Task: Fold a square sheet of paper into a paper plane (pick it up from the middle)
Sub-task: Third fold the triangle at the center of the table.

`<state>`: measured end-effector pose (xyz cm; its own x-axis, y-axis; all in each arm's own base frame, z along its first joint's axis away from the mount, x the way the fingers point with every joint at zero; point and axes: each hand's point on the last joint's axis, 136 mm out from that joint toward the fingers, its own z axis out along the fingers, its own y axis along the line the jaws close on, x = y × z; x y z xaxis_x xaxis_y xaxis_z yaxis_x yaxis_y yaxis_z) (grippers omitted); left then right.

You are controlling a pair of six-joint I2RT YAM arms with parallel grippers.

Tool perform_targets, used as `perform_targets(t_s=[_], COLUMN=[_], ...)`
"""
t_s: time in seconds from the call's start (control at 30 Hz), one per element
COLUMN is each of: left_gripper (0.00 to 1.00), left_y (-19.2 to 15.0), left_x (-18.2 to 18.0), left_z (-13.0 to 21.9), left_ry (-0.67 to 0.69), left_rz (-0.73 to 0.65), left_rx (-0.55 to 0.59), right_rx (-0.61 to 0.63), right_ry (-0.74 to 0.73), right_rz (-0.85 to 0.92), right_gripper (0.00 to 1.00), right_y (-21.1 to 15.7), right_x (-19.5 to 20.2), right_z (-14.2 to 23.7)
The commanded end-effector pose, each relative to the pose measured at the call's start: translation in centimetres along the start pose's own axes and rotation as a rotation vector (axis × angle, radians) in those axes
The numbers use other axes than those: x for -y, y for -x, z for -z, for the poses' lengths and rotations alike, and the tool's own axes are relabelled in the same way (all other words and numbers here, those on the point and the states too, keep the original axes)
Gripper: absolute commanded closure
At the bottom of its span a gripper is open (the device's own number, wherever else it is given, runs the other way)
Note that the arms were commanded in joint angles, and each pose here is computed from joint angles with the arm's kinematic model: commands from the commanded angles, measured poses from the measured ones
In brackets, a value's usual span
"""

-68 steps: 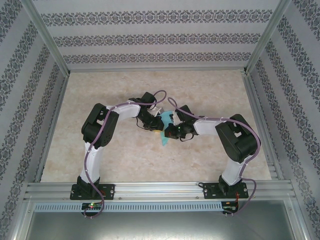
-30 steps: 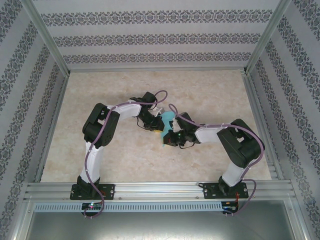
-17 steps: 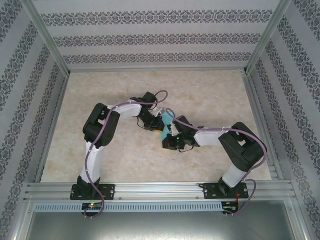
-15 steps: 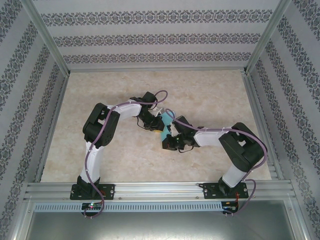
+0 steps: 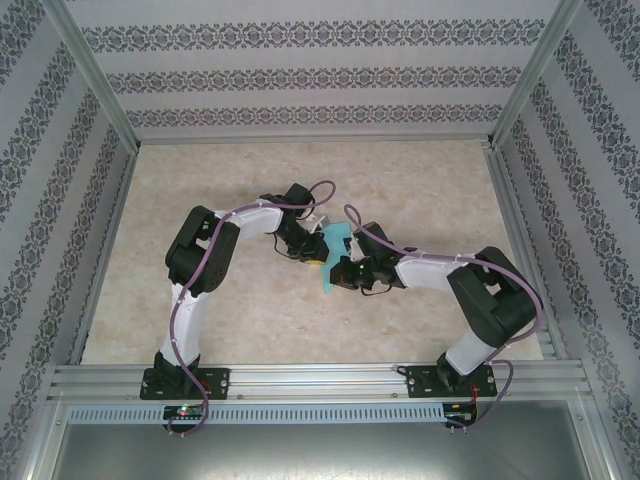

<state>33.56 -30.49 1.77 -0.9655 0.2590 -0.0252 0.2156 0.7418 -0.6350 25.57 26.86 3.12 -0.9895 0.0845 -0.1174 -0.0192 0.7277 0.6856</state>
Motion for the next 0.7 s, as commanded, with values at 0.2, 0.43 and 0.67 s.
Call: perform_targets(t_s=[0.2, 0.43, 0.67], left_gripper=[0.83, 0.83, 0.83], left_y=[-2.6, -2.7, -2.5], left_x=[-4.2, -4.4, -4.4], left_z=[-2.4, -2.6, -2.4], left_ry=[0.141, 0.143, 0.154], left_rz=[0.049, 0.047, 0.041], left_rx=[-0.098, -0.104, -0.103], right_rx=[-0.075, -0.071, 0.049], right_ry=[-0.015, -0.032, -0.029], right_rz=[0.013, 0.032, -0.005], right_gripper=[0.99, 0.99, 0.99], right_y=[-1.4, -1.6, 2.7], right_x=[0.5, 0.3, 0.4], right_z=[-2.2, -0.7, 1.1])
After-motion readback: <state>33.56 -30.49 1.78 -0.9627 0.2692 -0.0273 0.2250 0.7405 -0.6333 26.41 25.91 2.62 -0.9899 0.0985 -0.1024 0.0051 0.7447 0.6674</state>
